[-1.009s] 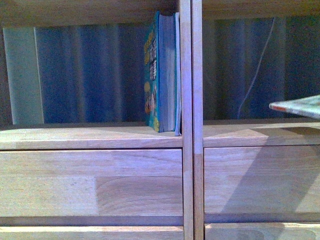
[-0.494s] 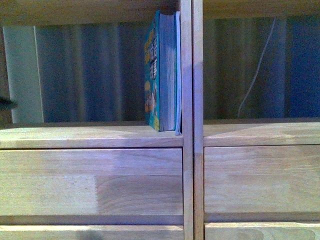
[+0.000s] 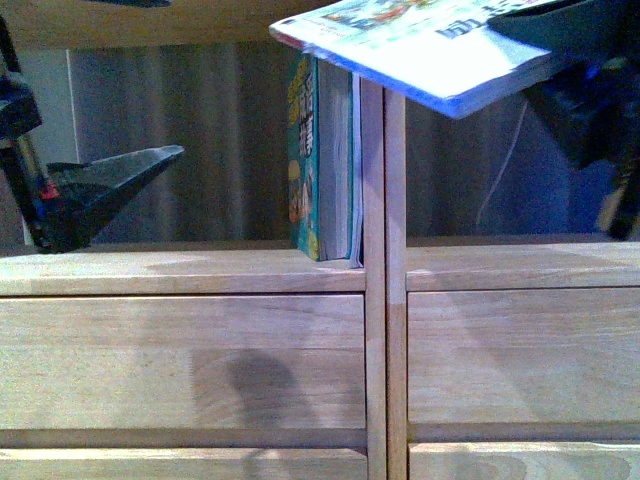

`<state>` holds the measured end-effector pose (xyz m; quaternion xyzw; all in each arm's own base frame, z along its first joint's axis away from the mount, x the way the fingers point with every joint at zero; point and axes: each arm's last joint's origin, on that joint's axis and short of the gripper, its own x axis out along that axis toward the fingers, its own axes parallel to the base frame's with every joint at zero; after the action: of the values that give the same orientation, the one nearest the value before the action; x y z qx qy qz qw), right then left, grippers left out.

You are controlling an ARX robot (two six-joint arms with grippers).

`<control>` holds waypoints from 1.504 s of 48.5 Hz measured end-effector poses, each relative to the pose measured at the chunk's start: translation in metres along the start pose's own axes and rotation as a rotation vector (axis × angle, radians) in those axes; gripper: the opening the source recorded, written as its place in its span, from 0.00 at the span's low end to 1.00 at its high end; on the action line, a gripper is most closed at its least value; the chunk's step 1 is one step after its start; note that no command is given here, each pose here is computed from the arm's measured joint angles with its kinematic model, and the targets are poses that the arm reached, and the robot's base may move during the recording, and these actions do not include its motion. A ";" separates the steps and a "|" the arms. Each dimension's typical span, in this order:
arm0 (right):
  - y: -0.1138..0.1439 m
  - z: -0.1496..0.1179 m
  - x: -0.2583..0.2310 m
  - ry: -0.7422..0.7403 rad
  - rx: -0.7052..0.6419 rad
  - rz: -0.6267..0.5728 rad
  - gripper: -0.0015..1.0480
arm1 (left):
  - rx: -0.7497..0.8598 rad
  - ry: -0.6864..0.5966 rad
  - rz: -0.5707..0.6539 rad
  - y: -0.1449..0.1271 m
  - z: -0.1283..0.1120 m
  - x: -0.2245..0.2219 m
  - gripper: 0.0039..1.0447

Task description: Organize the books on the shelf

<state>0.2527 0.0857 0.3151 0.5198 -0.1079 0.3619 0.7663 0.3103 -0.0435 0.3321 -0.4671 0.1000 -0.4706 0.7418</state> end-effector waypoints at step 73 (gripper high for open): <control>0.040 -0.079 -0.001 0.272 0.158 0.101 0.64 | 0.156 -0.048 -0.062 -0.043 0.006 0.026 0.06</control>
<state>0.2087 0.1624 0.3090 0.5187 -0.0004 0.4743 0.7113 0.3015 -0.0657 0.3764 -0.4221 0.0307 -0.4882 0.7633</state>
